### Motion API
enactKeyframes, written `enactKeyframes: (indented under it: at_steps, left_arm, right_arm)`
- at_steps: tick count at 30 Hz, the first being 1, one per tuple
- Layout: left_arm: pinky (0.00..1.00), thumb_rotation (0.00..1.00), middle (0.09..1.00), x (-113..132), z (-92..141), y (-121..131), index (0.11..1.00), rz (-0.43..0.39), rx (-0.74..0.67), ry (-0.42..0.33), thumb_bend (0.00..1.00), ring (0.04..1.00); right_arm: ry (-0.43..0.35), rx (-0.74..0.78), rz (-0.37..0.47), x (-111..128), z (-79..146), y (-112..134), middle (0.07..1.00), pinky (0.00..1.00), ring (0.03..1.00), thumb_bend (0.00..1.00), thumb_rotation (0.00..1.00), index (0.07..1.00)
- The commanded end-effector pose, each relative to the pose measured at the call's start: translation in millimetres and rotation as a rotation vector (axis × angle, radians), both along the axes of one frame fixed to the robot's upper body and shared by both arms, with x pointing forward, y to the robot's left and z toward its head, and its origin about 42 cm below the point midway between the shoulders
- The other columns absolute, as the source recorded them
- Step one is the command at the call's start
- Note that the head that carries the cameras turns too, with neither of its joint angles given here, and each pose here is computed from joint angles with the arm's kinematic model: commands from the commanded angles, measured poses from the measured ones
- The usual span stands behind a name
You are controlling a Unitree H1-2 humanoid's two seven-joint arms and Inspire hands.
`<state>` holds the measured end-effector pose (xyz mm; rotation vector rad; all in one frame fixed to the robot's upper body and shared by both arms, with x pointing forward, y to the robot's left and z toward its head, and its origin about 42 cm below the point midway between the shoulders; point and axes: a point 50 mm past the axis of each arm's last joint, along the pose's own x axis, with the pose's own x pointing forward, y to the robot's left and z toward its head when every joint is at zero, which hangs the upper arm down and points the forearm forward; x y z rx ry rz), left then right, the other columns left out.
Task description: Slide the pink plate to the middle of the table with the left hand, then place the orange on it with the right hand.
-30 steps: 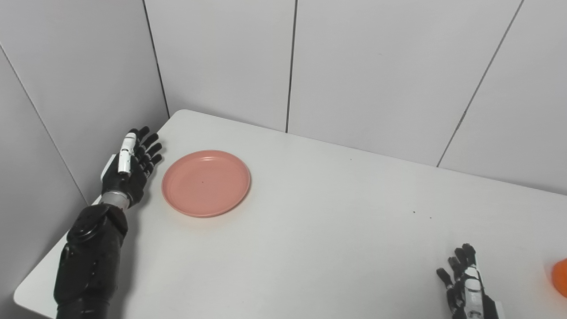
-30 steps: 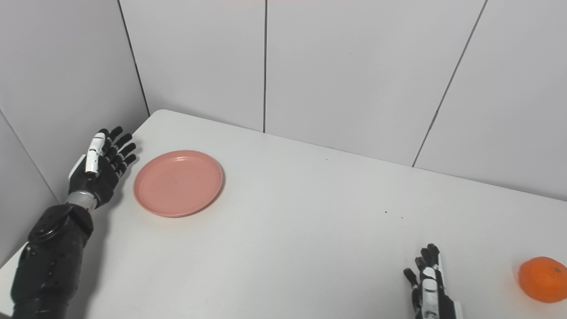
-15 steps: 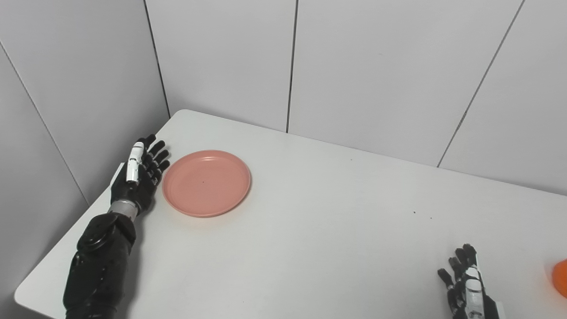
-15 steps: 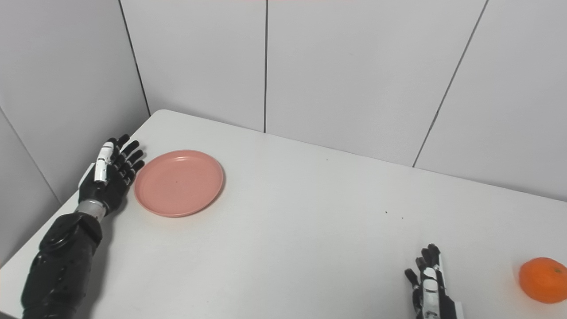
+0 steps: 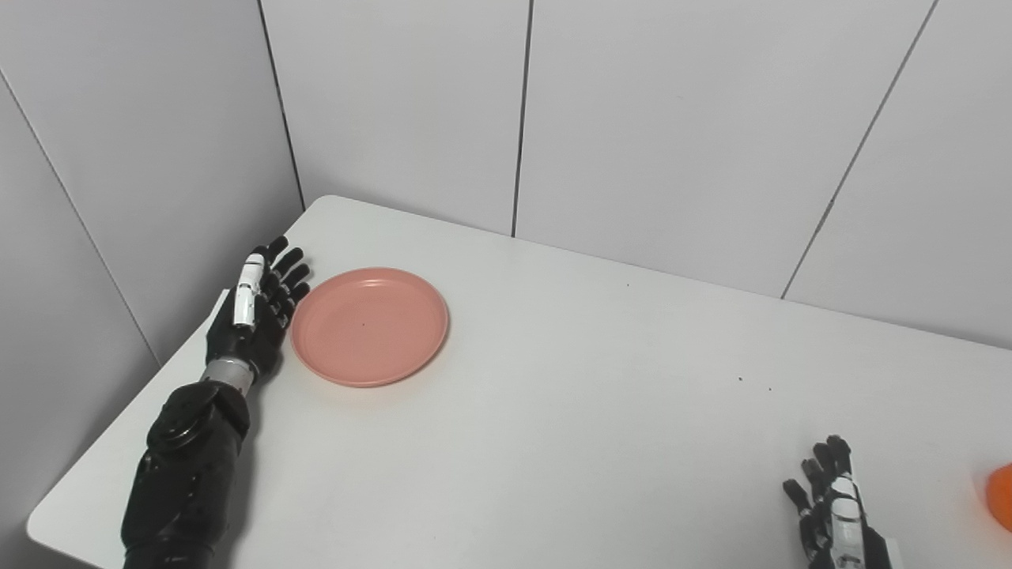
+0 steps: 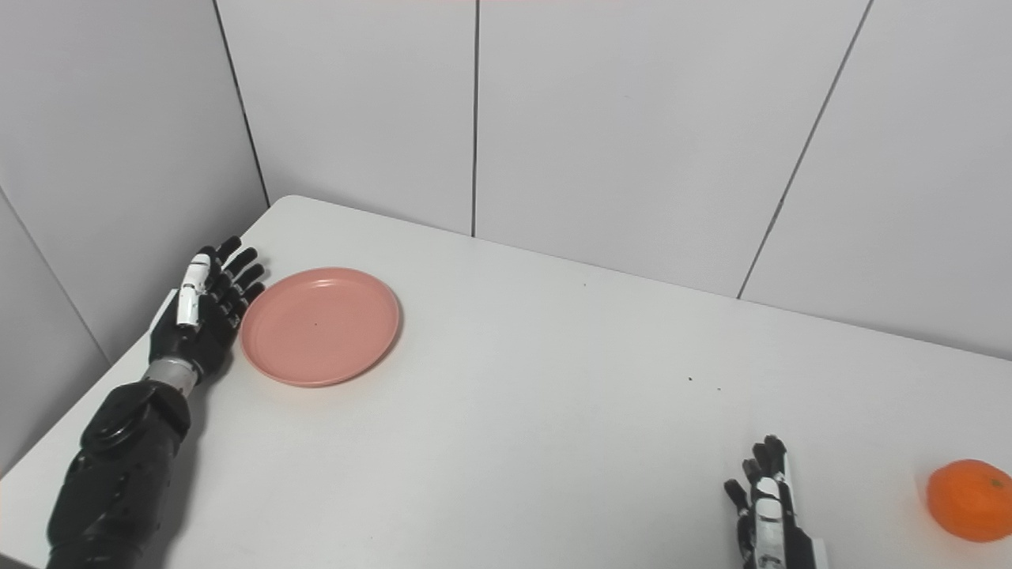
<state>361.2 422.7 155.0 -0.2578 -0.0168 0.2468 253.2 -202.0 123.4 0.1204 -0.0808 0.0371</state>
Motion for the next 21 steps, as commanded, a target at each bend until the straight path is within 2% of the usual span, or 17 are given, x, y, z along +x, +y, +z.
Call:
enactKeyframes:
  at_steps: [1,11,21]
  left_arm:
    - [0.95,1.00,0.930,5.3,3.6,-1.3,0.915,-0.018,-0.004,-0.001,0.37,0.931]
    - [0.92,1.00,0.906,7.9,-0.5,-7.7,0.898,-0.031,-0.006,0.013,0.37,0.908]
    - [0.94,1.00,0.937,9.0,1.4,-14.3,0.924,-0.101,-0.012,-0.007,0.36,0.932]
  right_arm:
    - [-0.048,-0.005,0.006,3.1,11.2,-1.0,1.000,1.00,1.000,0.16,1.00,1.000]
    - [-0.050,-0.004,0.004,4.0,11.4,-0.6,1.000,1.00,1.000,0.15,1.00,1.000]
    - [-0.049,0.000,0.006,3.8,11.7,-0.3,1.000,1.00,1.000,0.15,1.00,1.000]
